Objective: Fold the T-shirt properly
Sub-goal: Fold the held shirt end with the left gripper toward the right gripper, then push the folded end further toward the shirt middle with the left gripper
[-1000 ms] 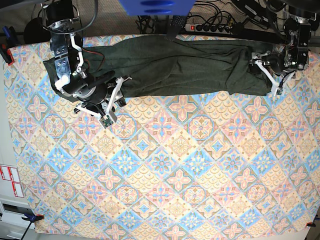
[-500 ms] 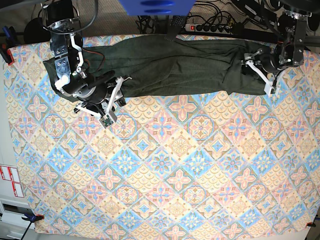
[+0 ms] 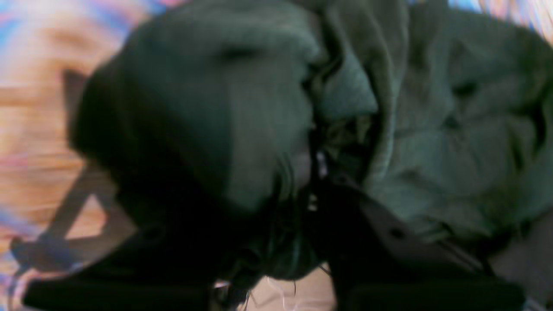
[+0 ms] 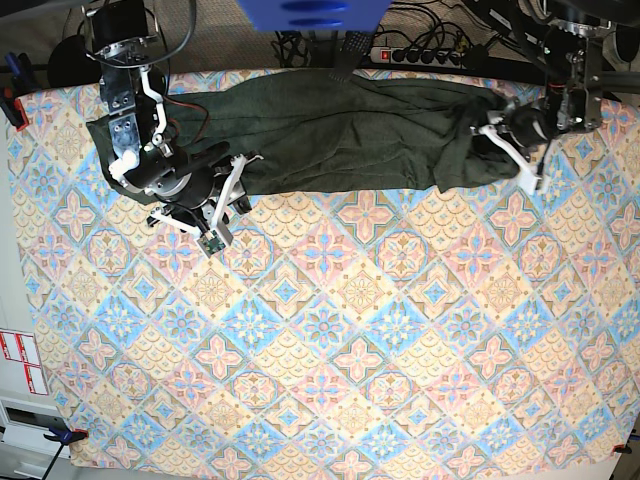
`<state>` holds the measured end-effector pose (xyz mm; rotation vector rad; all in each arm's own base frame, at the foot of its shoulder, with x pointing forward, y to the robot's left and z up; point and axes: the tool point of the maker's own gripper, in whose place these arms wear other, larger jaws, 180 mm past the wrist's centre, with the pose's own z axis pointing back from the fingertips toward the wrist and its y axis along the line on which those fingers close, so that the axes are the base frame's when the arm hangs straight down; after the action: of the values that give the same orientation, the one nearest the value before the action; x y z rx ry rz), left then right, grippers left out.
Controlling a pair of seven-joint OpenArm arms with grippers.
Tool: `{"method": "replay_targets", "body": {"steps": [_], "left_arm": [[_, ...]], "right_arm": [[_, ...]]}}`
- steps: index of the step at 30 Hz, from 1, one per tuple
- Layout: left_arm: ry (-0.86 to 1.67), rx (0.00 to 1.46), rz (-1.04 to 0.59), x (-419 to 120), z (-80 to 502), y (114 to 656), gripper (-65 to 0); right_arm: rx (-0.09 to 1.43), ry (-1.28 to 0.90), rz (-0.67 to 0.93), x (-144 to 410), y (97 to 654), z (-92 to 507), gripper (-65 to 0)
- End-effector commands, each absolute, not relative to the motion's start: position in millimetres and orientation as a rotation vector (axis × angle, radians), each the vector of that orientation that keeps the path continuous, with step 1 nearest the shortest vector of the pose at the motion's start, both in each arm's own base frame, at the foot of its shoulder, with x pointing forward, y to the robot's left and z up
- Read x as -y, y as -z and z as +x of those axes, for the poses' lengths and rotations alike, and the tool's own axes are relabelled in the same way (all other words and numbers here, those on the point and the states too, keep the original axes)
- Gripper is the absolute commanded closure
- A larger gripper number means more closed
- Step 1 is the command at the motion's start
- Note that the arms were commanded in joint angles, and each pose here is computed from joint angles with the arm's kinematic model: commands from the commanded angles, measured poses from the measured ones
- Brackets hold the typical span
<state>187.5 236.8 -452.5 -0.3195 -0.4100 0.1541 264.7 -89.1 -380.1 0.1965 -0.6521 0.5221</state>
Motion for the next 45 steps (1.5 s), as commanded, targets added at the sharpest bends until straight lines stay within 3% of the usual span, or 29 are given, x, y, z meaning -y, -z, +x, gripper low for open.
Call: {"method": "replay_targets", "body": {"steps": [1, 3, 16, 20, 28, 45], "left_arm": [[-0.164, 0.458, -0.306, -249, 198, 441, -3.1], [-0.189, 0.487, -0.268, -266, 203, 435, 0.0], [-0.135, 0.56, -0.039, -318, 226, 418, 0.0], [-0.113, 0.57, -0.038, -313, 228, 413, 0.0], [0.055, 0.627, -0.128, -240, 222, 390, 0.0], [0.156, 0.542, -0.434, -87, 202, 405, 0.0]], "right_arm": [[0.7, -0.527, 0.203, 87, 368, 273, -22.1], [0.7, -0.527, 0.203, 87, 368, 273, -22.1], [0.702, -0.527, 0.204, 87, 368, 272, -22.0], [0.698, -0.533, 0.191, 92, 368, 272, -21.9], [0.724, -0.464, 0.132, 124, 361, 283, -22.1], [0.734, -0.261, 0.006, 204, 355, 279, -22.2]]}}
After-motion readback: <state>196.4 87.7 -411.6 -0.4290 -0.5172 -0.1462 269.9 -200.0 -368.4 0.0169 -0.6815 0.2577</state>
